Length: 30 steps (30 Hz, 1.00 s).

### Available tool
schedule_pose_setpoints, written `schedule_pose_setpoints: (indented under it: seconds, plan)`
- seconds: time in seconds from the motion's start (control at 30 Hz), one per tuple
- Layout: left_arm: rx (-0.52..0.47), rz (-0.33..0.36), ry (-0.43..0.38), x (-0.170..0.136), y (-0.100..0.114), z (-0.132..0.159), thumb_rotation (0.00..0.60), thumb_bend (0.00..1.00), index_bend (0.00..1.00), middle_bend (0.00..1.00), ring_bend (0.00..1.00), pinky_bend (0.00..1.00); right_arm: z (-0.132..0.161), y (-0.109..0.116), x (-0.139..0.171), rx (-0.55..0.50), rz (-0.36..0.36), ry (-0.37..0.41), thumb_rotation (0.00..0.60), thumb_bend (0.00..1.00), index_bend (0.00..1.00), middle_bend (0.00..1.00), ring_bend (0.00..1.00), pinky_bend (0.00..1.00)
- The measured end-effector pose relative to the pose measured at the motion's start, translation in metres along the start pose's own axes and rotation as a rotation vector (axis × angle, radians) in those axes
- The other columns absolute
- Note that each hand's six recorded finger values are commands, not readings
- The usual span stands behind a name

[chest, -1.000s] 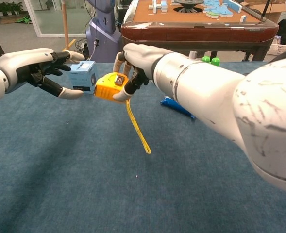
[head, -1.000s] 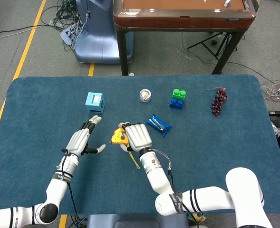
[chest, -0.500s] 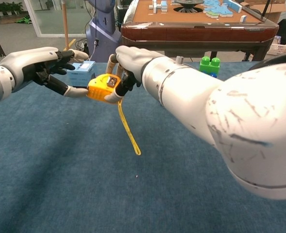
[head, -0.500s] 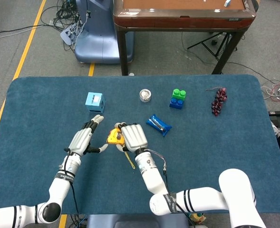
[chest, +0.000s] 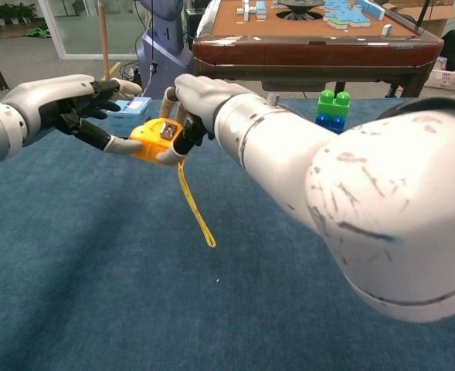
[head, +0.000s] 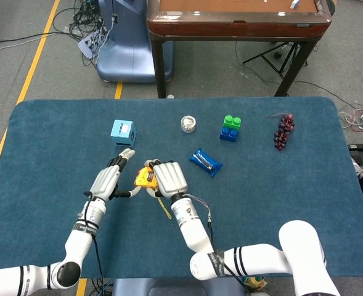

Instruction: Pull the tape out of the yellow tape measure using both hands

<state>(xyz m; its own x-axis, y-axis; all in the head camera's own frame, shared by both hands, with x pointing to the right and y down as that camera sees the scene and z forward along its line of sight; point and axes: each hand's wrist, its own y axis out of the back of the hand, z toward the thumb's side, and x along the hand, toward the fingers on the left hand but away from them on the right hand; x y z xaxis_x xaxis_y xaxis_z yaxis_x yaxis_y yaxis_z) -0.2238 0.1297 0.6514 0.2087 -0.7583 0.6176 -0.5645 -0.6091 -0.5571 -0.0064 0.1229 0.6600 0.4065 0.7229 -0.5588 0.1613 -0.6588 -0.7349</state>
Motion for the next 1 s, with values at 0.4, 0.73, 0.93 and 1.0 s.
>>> schedule_pose_setpoints:
  seconds: [0.4, 0.73, 0.93, 1.0]
  plan:
    - [0.031, 0.027, 0.033, 0.002, 0.008, -0.01, 0.6, 0.24, 0.0, 0.0, 0.0, 0.0, -0.003, 0.0, 0.002, -0.005, 0.007, 0.003, 0.6, 0.64, 0.54, 0.54, 0.46, 0.36]
    - [0.04, 0.032, 0.053, 0.003, 0.01, -0.015, 0.6, 0.24, 0.0, 0.0, 0.0, 0.0, -0.005, 0.001, 0.003, -0.023, 0.007, 0.004, 0.6, 0.64, 0.55, 0.55, 0.47, 0.36]
    - [0.041, 0.031, 0.057, 0.002, 0.01, -0.015, 0.6, 0.24, 0.0, 0.0, 0.0, 0.0, -0.008, 0.003, 0.003, -0.043, 0.003, 0.003, 0.6, 0.64, 0.57, 0.56, 0.49, 0.36]
    - [0.043, 0.031, 0.058, 0.002, 0.01, -0.015, 0.6, 0.24, 0.0, 0.0, 0.0, 0.0, -0.009, 0.004, 0.003, -0.048, 0.004, 0.005, 0.6, 0.64, 0.58, 0.57, 0.49, 0.36]
